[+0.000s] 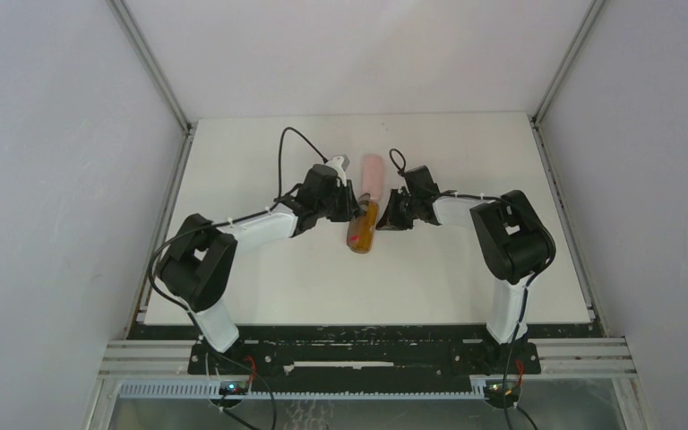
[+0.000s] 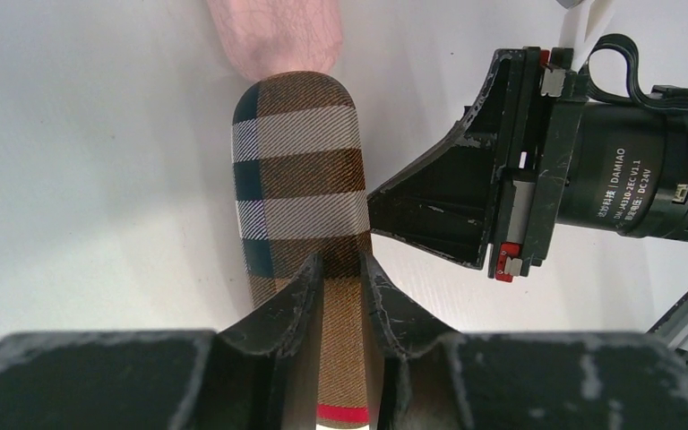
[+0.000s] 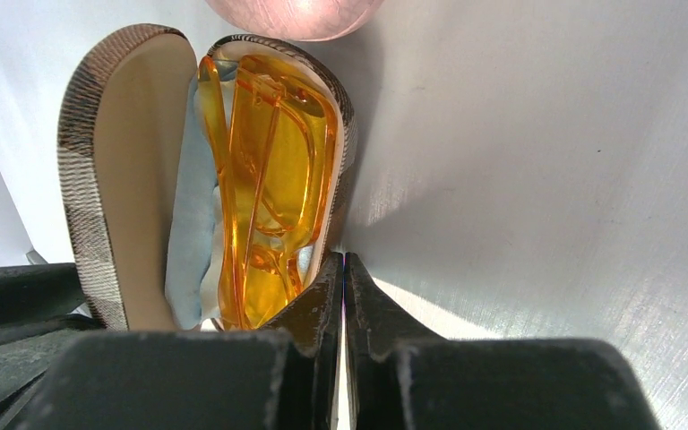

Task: Organize the sunglasses
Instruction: Close the sunglasses case at the center of the board.

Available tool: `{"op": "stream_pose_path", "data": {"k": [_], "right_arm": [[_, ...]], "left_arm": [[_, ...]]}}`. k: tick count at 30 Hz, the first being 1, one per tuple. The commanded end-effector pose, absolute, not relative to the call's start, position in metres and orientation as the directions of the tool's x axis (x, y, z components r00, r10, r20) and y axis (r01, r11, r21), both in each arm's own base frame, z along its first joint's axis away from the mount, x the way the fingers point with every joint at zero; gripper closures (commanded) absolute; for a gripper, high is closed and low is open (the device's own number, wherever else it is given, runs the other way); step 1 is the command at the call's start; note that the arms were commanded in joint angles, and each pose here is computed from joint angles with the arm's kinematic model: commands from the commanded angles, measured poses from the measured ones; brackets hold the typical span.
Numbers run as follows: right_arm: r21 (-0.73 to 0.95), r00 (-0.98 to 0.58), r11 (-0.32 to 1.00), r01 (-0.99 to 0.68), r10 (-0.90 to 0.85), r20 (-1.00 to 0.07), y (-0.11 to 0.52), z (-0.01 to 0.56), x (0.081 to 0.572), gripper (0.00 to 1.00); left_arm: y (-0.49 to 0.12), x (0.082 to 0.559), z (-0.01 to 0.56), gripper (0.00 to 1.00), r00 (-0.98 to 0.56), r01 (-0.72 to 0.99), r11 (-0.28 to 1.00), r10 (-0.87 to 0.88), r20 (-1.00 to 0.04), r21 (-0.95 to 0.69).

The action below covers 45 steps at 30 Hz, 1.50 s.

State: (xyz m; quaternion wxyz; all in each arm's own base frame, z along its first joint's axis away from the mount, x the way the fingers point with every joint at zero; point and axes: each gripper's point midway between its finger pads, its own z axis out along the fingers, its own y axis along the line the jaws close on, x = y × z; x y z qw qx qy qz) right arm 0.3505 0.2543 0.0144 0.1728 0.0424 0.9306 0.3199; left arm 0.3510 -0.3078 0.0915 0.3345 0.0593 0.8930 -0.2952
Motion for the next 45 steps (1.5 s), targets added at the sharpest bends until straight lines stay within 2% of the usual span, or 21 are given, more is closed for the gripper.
{"op": "stream_pose_path", "data": {"k": [1, 14, 29, 32, 36, 44, 45], "right_arm": [[0.642, -0.920, 0.762, -0.081, 0.191, -0.342, 0.268, 0.031, 0.365, 1.00], [0.640, -0.919, 0.763, -0.084, 0.190, -0.346, 0.267, 0.033, 0.365, 1.00], [0.604, -0.907, 0.792, -0.087, 0.187, -0.376, 0.258, 0.037, 0.367, 0.99], [0.570, -0.888, 0.817, -0.085, 0.197, -0.415, 0.248, 0.046, 0.368, 0.96], [0.519, -0.841, 0.851, -0.080, 0.222, -0.493, 0.228, 0.066, 0.365, 0.91], [0.450, -0.724, 0.892, -0.044, 0.282, -0.630, 0.185, 0.113, 0.345, 0.73], [0.442, -0.715, 0.896, -0.030, 0.290, -0.636, 0.179, 0.116, 0.339, 0.67]], "left_arm": [[-0.318, 0.342, 0.083, 0.76, -0.793, 0.322, 0.823, -0.035, -0.608, -0.467], [-0.318, 0.326, 0.056, 0.79, -0.847, 0.271, 0.844, -0.019, -0.531, -0.463], [-0.317, 0.330, 0.061, 0.76, -0.840, 0.270, 0.852, -0.019, -0.542, -0.449], [-0.314, 0.334, 0.075, 0.65, -0.816, 0.278, 0.854, -0.032, -0.577, -0.441], [-0.306, 0.339, 0.102, 0.41, -0.767, 0.291, 0.860, -0.052, -0.640, -0.419], [-0.300, 0.343, 0.117, 0.09, -0.723, 0.335, 0.883, 0.016, -0.691, -0.330], [-0.302, 0.343, 0.117, 0.05, -0.721, 0.345, 0.884, 0.035, -0.692, -0.316]]}}
